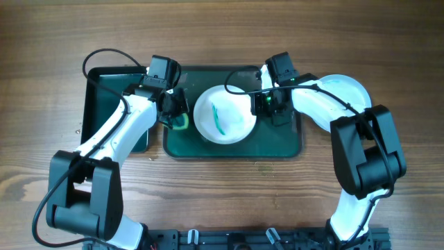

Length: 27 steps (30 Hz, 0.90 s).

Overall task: Clean dirty plates on tray and stack at the side
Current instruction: 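Move right gripper to grip rim of last plate on tray, then scrub the last plate with the sponge in the left gripper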

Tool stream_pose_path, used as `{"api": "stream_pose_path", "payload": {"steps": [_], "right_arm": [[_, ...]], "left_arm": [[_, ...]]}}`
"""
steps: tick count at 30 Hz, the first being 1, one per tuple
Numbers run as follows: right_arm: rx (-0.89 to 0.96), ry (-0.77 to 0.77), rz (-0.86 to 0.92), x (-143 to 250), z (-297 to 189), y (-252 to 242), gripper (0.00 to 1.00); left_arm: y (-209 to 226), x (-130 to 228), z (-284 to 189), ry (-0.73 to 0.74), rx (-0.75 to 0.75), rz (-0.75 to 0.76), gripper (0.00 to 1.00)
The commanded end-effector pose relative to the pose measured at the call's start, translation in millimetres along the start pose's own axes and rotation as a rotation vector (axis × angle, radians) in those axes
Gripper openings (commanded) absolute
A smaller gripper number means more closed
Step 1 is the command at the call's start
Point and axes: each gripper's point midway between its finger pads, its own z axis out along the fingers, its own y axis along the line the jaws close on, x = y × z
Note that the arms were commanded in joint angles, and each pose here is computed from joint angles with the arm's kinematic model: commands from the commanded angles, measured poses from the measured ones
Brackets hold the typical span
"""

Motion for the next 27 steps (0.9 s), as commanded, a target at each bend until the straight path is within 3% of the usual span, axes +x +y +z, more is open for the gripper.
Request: {"api": "stream_pose_path", "payload": {"steps": [1, 10, 20, 27], "right_arm": [[0.026, 0.067, 0.153, 17.8, 12.6, -4.4, 0.04], [0.041, 0.084, 0.158, 31.0, 21.4, 4.1, 0.04], [0.038, 0.085, 0.156, 31.1, 21.4, 4.6, 0.04], [0.040, 0.089, 0.157, 32.3, 21.3, 4.1, 0.04]], "left_arm": [[-19.2, -15.6, -6.0, -0.061, 0.066, 0.001, 0.04], [-51.0, -6.2, 15.6, -0.064, 0.095, 0.111, 0.04], [-63.3, 50.1, 77.1, 0.095, 0.032, 0.252, 0.04], [-119.2, 61.9, 74.8, 0.050, 0.180, 0.332, 0.04]]}}
